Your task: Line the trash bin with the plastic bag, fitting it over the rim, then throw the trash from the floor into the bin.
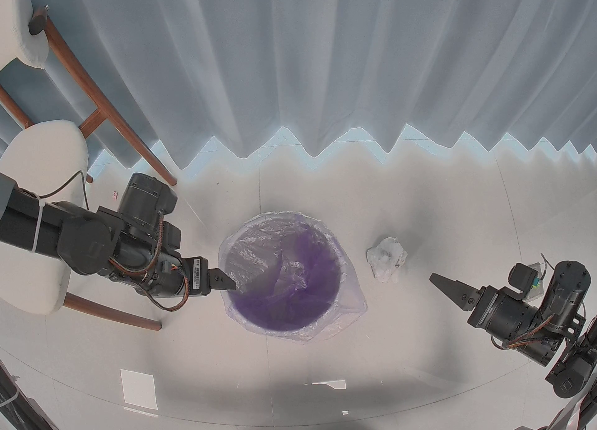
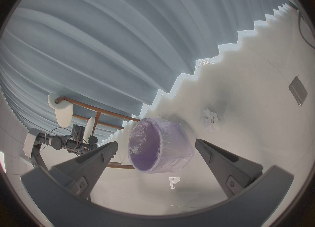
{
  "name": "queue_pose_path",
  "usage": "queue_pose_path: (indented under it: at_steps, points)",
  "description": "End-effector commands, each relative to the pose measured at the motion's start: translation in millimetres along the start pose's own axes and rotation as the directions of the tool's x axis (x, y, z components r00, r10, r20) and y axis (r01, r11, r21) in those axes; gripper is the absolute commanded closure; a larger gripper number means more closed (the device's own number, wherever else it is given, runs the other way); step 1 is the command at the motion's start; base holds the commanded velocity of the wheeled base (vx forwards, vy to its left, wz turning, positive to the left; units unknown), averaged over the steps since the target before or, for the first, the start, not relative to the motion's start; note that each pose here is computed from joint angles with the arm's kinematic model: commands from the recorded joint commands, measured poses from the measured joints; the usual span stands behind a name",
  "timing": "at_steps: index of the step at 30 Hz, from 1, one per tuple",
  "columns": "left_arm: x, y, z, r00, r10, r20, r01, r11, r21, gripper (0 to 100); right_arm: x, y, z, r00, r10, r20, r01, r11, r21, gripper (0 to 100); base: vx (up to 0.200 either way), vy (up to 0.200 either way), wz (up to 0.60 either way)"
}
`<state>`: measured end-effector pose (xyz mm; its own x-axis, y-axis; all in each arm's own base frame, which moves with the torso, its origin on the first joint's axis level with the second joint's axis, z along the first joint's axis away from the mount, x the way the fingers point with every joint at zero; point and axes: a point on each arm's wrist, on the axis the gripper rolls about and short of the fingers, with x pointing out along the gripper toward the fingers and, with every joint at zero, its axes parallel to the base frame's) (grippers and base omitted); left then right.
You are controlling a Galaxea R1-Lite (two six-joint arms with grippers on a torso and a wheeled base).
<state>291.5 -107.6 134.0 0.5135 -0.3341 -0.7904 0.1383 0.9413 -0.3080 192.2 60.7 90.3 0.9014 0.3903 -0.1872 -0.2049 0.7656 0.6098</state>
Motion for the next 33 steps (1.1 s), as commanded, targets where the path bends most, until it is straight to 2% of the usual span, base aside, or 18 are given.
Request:
queue_pose_path:
  at_steps: [1, 2, 4, 5, 6, 7, 8, 10, 18, 22, 23, 31, 33]
  points:
    - [32, -11, -21, 0.99, 0.118, -0.08, -0.126, 0.986, -0.113, 0, -3, -1, -2, 1.0, -0.023, 0.003, 0.023, 1.0, 0.003, 0, 0.0, 0.0, 0.0]
    - [46, -10, -25, 0.983, 0.147, -0.112, -0.165, 0.972, -0.17, 0, -3, -1, -3, 1.0, -0.024, 0.004, 0.024, 1.0, 0.013, 0, 0.0, 0.0, 0.0]
    - [51, -9, -27, 0.98, 0.151, -0.128, -0.174, 0.966, -0.193, 0, -3, -1, -3, 1.0, -0.024, 0.004, 0.024, 1.0, 0.019, 0, 0.0, 0.0, 0.0]
    - [63, -6, -31, 0.973, 0.165, -0.16, -0.2, 0.95, -0.239, 0, -3, 0, -3, 1.0, -0.023, 0.003, 0.023, 0.999, 0.029, 0, 0.0, 0.0, 0.0]
    - [65, -5, -32, 0.972, 0.167, -0.165, -0.205, 0.948, -0.245, 0, -3, 0, -3, 1.0, -0.023, 0.003, 0.023, 0.999, 0.031, 0, 0.0, 0.0, 0.0]
    - [77, -5, -32, 0.973, 0.165, -0.16, -0.205, 0.935, -0.288, 0, -3, 0, -3, 1.0, -0.019, 0.0, 0.019, 0.999, 0.032, 0, 0.0, 0.0, 0.0]
    - [77, -5, -32, 0.973, 0.165, -0.16, -0.205, 0.935, -0.288, 0, -3, 0, -3, 1.0, -0.019, 0.0, 0.019, 0.999, 0.032, 0, 0.0, 0.0, 0.0]
    - [91, -10, -27, 0.987, 0.132, -0.097, -0.157, 0.927, -0.341, 0, -3, 1, -3, 1.0, -0.022, 0.004, 0.022, 0.999, 0.031, 0, 0.0, 0.0, 0.0]
    - [122, -8, -12, 0.994, 0.112, -0.009, -0.107, 0.925, -0.365, 0, -4, 1, -2, 1.0, -0.02, 0.014, 0.02, 0.999, 0.035, 0, 0.0, 0.0, 0.0]
    - [125, -8, -11, 0.994, 0.111, -0.008, -0.106, 0.925, -0.364, 0, -4, 1, -2, 1.0, -0.022, 0.014, 0.022, 0.999, 0.037, 0, 0.0, 0.0, 0.0]
    - [125, -8, -11, 0.994, 0.111, -0.008, -0.106, 0.925, -0.364, 100, -4, 1, -2, 1.0, -0.022, 0.014, 0.022, 0.999, 0.037, 0, 0.0, 0.0, 0.0]
    - [125, -8, -2, 0.993, 0.114, 0.022, -0.099, 0.929, -0.357, 100, -3, 0, -3, 1.0, -0.024, 0.012, 0.024, 0.999, 0.042, 0, 0.0, 0.0, 0.0]
    - [120, -8, 13, 0.991, 0.11, 0.073, -0.082, 0.945, -0.316, 100, -3, 1, -2, 1.0, -0.023, 0.013, 0.023, 0.999, 0.042, 0, 0.0, 0.0, 0.0]
